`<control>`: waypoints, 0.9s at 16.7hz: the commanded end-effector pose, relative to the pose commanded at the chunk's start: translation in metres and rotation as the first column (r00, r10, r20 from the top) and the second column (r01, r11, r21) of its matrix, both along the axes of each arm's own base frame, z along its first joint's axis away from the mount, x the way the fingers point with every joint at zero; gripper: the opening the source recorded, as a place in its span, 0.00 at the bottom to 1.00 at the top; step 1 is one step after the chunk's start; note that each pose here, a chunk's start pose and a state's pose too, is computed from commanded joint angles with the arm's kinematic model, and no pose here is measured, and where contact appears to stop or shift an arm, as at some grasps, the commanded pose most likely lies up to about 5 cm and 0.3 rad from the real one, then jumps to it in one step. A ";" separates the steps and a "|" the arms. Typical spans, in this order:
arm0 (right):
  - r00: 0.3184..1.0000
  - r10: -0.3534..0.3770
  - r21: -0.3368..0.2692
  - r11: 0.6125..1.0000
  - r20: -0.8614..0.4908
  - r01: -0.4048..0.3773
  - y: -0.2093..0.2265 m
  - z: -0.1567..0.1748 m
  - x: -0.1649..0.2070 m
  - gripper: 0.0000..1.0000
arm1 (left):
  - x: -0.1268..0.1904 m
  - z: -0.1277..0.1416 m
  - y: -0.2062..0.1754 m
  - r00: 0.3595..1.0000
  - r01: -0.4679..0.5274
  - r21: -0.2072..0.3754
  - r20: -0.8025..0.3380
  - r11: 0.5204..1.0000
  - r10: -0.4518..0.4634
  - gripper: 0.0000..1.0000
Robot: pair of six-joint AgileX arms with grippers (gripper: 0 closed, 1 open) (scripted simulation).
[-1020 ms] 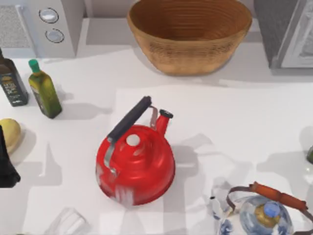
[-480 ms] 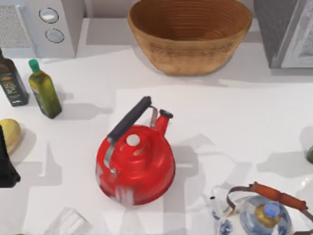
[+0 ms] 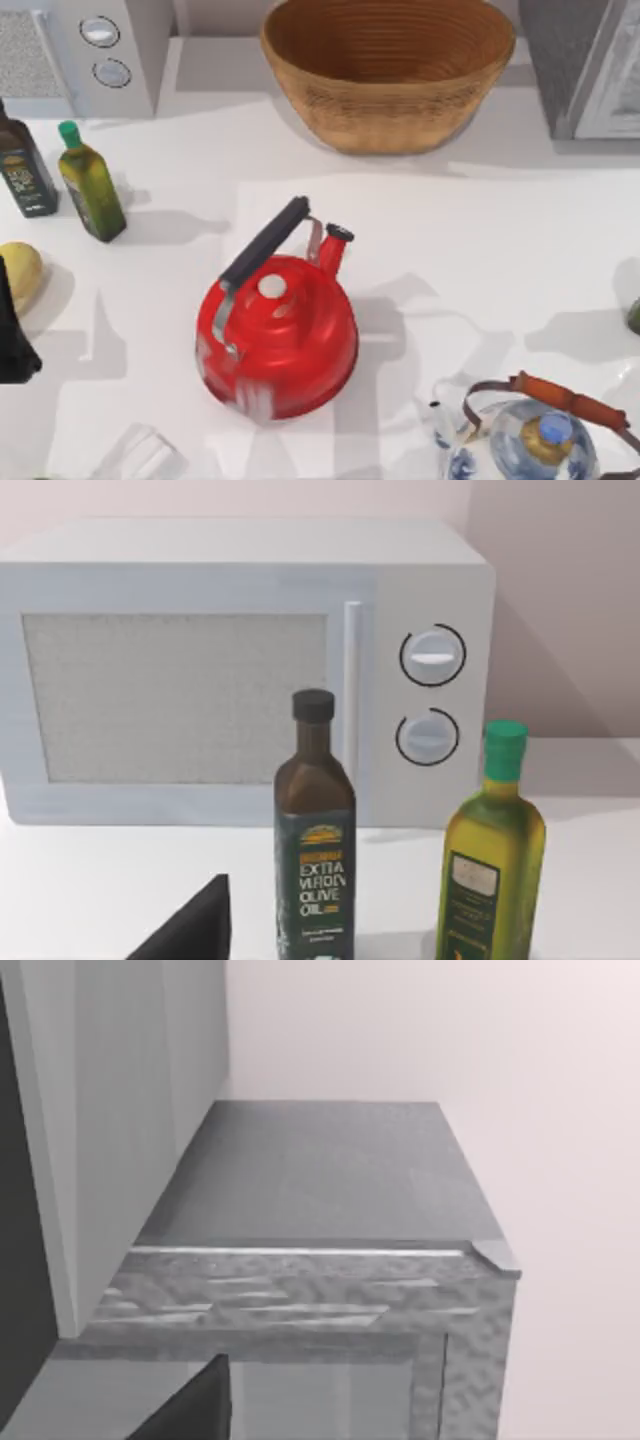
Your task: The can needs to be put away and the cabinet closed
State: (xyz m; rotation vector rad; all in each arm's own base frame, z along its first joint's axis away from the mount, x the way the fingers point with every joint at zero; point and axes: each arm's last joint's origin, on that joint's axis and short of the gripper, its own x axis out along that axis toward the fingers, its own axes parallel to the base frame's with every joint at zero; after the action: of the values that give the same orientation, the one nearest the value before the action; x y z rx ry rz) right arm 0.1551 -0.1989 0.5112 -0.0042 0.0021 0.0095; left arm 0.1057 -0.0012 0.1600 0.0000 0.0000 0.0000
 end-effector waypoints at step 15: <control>1.000 -0.026 -0.005 1.000 -0.011 0.026 0.159 0.001 0.109 1.00 | 0.000 0.000 0.000 1.000 0.000 0.000 0.000 1.000 0.000 1.00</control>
State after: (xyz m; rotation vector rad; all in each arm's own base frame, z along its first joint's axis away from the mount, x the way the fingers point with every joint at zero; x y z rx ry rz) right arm 0.2642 -0.0396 0.5123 -0.0093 0.0132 -0.0162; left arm 0.1057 -0.0012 0.1600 0.0000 0.0000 0.0000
